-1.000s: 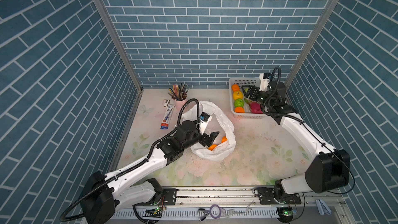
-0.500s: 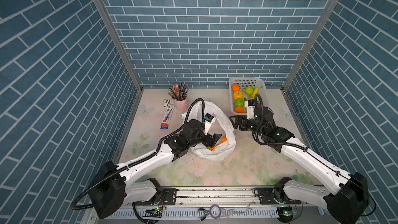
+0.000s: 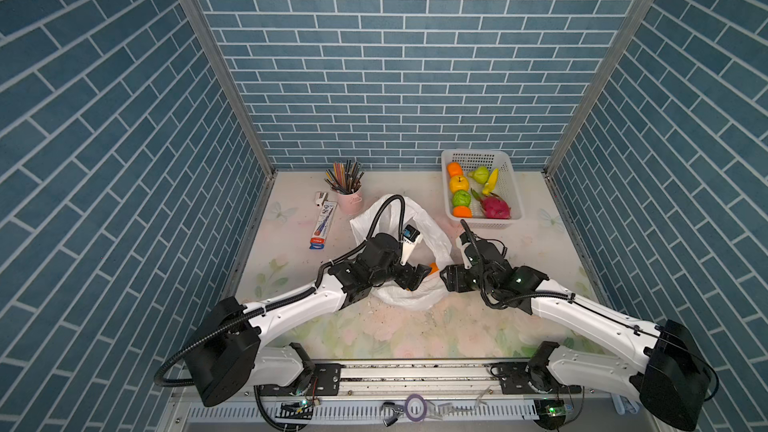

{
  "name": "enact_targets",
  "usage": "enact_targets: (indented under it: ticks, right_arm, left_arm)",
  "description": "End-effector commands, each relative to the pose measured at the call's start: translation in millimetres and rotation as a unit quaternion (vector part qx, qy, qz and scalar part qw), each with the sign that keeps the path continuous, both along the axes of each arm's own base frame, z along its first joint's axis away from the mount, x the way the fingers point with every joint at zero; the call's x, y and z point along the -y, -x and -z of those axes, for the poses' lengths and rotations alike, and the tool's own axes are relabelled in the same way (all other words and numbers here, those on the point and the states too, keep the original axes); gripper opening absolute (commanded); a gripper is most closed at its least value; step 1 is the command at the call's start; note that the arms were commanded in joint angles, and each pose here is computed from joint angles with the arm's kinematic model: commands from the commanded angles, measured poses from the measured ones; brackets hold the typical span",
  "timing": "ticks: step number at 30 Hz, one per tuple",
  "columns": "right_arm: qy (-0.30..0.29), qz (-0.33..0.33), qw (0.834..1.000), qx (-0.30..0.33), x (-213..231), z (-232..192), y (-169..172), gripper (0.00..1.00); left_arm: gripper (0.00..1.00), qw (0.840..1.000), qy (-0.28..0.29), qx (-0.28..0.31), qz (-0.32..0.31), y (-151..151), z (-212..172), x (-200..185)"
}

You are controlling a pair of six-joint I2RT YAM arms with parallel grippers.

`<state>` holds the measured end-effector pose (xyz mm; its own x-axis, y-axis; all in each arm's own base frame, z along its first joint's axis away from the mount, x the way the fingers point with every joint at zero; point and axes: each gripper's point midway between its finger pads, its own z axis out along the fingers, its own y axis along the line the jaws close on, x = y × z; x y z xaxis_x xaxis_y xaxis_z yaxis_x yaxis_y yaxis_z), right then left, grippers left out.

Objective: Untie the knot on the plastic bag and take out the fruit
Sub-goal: 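Return the right gripper to the bag while the left gripper reaches inside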

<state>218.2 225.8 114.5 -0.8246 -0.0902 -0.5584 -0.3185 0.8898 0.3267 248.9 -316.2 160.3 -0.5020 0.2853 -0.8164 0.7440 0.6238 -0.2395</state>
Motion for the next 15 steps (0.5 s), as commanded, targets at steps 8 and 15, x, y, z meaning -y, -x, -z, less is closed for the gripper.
enact_targets:
  ticks: [8,15]
  right_arm:
    - [0.035,0.002,0.999,-0.025,1,34,27,0.45]
    - [0.052,0.045,0.997,-0.038,15,50,29,0.31]
  left_arm:
    - [0.83,0.998,-0.05,0.008,0.03,2,16,24]
    - [0.76,0.997,-0.072,0.013,0.012,-10,31,27]
